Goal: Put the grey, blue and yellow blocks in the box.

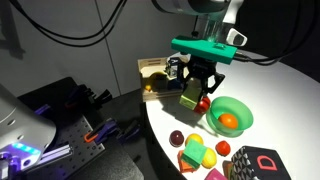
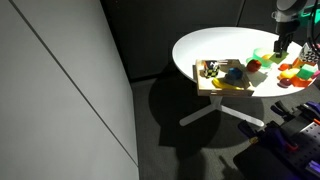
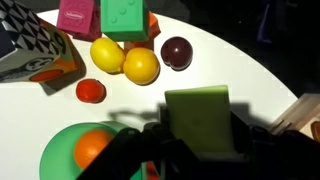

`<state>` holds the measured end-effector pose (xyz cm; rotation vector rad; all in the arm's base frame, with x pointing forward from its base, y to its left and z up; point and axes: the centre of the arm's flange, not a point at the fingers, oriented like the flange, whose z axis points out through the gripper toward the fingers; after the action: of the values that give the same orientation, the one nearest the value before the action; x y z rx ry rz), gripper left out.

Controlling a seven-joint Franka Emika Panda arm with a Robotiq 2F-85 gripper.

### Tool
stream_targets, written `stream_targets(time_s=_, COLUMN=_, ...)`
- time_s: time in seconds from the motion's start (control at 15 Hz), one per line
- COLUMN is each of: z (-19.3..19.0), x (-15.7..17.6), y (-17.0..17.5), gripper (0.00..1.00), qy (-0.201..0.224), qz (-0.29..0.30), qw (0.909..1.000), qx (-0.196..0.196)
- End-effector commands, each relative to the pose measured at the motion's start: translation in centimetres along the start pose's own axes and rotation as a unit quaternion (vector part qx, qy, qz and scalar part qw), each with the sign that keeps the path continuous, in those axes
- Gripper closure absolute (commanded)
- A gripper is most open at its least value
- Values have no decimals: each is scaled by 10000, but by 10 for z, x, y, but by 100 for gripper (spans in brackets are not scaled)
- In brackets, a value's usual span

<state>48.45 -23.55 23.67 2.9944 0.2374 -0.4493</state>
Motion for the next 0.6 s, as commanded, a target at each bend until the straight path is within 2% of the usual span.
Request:
stream_targets(time_s=0.0, z=-16, x=11, y=-24, gripper=70, qy=397, qz=230, qw=9989, qx=62)
stream_targets(time_s=0.53, z=-25, x=52, y=-88, gripper=70, qy=830, qz=361, qw=9959, qx=-13)
